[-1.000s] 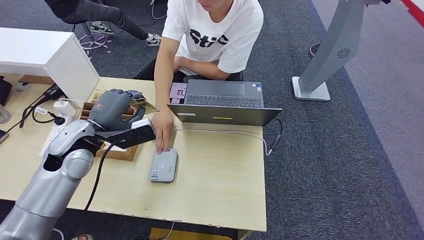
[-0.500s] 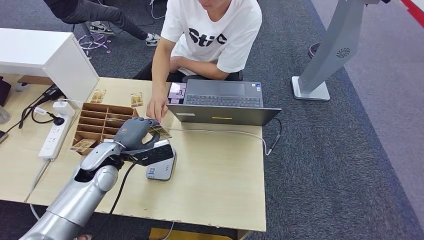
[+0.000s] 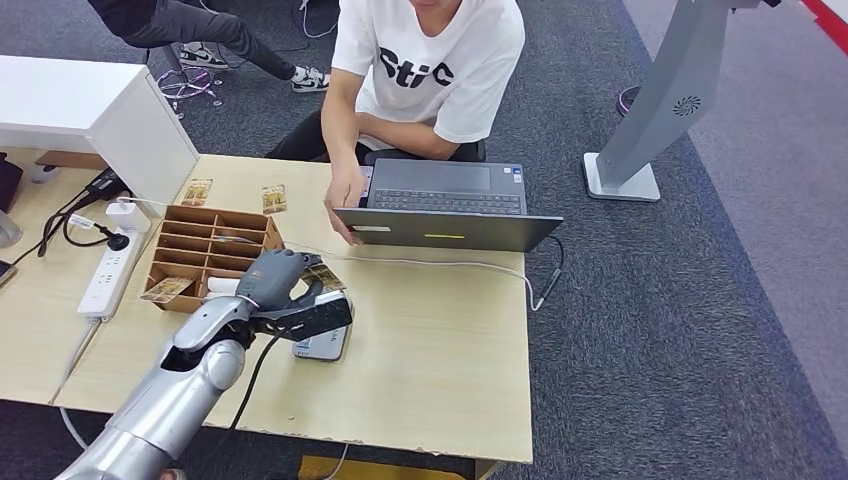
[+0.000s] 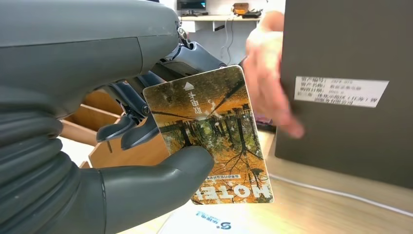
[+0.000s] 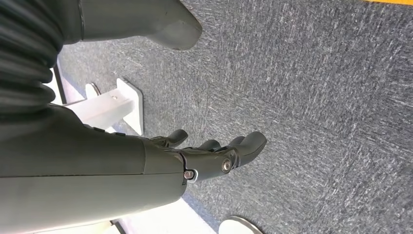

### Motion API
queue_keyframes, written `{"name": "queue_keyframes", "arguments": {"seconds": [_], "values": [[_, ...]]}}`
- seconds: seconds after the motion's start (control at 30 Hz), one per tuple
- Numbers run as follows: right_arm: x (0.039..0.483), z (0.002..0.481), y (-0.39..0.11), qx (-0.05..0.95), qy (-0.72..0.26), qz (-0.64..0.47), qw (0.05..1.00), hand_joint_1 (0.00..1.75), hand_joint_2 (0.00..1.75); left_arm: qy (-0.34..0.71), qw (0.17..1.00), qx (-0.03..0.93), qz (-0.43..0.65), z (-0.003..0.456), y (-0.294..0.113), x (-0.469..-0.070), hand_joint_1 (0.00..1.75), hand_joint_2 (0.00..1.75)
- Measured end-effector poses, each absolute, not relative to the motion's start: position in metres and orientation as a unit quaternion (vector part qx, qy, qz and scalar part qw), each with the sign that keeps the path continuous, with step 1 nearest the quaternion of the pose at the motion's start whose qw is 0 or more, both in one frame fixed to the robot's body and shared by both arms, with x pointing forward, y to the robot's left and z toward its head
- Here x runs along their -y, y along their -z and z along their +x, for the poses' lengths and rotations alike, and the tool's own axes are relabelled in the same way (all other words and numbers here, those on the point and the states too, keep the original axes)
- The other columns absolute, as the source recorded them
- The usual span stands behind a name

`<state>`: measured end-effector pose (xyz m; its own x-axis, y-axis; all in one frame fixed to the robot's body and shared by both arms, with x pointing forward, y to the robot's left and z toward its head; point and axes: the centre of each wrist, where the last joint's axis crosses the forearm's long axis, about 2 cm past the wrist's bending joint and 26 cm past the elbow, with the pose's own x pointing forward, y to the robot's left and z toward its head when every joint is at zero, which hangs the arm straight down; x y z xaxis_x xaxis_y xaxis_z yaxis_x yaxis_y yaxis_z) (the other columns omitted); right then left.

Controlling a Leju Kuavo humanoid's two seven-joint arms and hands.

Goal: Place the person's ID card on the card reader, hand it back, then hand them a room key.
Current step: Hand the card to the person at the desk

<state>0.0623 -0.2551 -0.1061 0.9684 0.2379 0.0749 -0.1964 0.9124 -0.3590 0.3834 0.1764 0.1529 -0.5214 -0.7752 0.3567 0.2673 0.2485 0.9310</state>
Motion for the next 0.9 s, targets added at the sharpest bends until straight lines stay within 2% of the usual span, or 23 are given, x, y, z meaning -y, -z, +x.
{"name": "queue_keyframes", "arguments": {"seconds": [0.9], "values": [[0.254,0.063,0.106,0.060,-0.124,-0.172,0.975,0.00,1.75,0.609,0.476,0.600,0.207,0.376,-0.118,-0.188,1.75,1.75]]}}
